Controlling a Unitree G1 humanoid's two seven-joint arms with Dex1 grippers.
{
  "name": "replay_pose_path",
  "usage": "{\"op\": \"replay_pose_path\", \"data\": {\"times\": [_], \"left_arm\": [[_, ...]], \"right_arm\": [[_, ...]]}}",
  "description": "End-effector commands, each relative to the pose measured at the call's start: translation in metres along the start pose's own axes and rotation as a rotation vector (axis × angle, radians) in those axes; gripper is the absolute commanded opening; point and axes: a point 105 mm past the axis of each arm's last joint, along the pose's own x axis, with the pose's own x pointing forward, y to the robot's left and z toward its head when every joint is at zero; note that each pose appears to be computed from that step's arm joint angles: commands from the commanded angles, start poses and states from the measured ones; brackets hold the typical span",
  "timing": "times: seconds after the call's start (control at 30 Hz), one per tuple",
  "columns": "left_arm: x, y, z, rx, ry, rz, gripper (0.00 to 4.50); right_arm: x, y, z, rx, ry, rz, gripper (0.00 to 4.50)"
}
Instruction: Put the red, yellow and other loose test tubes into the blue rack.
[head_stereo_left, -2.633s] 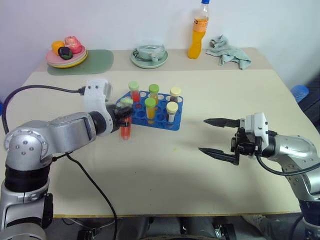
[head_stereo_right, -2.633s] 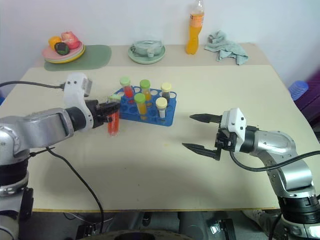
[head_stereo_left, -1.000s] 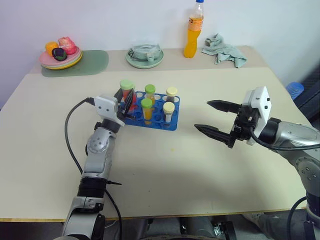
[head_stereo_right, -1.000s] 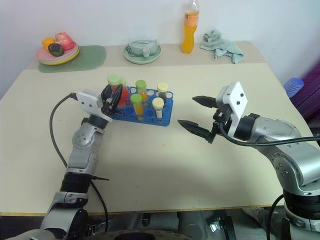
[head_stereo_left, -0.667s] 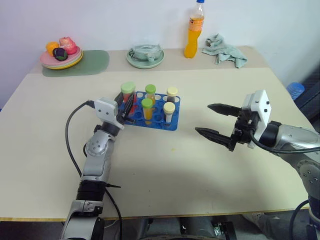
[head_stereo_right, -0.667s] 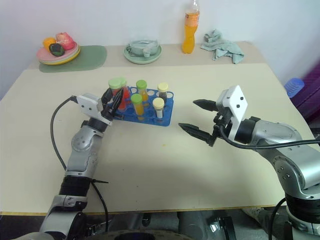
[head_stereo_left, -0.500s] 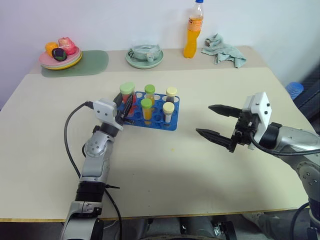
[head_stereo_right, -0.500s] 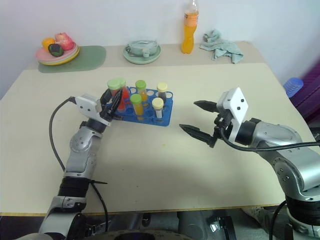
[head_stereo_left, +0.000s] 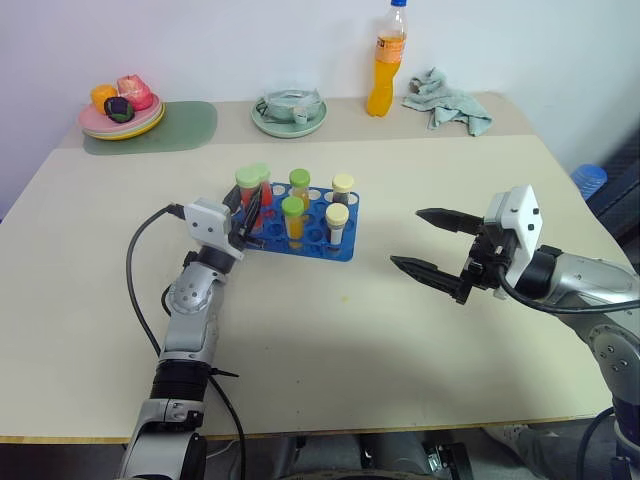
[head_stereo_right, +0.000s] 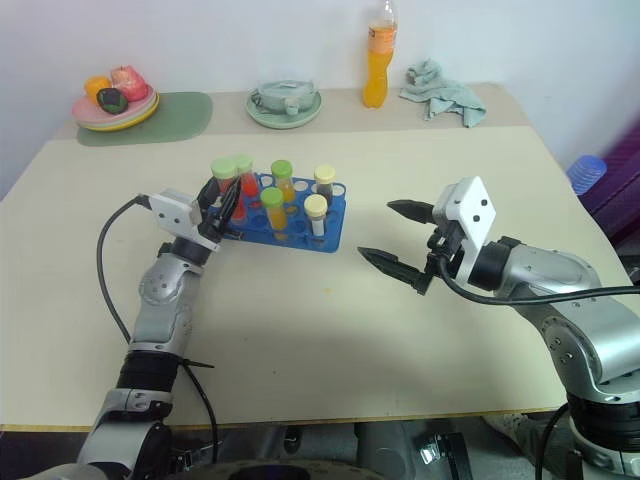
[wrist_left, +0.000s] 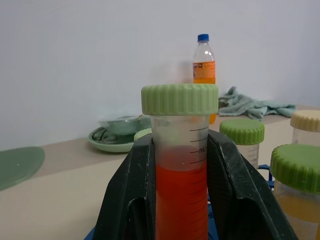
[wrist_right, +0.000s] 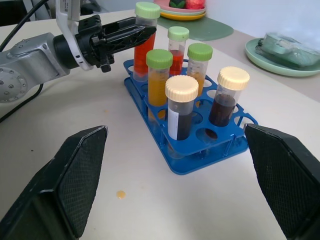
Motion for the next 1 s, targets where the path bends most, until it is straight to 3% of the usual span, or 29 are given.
{"op": "replay_pose_path", "data": {"times": [0.03, 0.7, 0.93, 1.0], "left_arm": [[-0.007, 0.004, -0.014, 0.005, 0.054, 0.014, 0.77], [-0.022, -0.011, -0.029, 0.030, 0.054, -0.100, 0.77], [-0.021, -0.002, -0.029, 0.032, 0.059, -0.064, 0.77], [-0.023, -0.006, -0.026, -0.015, 0.047, -0.108, 1.85]], "right_arm": [[0.000, -0.001, 0.009, -0.032, -0.034, -0.005, 4.50], [-0.001, -0.002, 0.008, -0.042, -0.041, -0.003, 4.50], [-0.001, -0.002, 0.006, -0.044, -0.043, -0.001, 4.50], [0.000, -0.002, 0.006, -0.045, -0.044, -0.001, 4.50]]}}
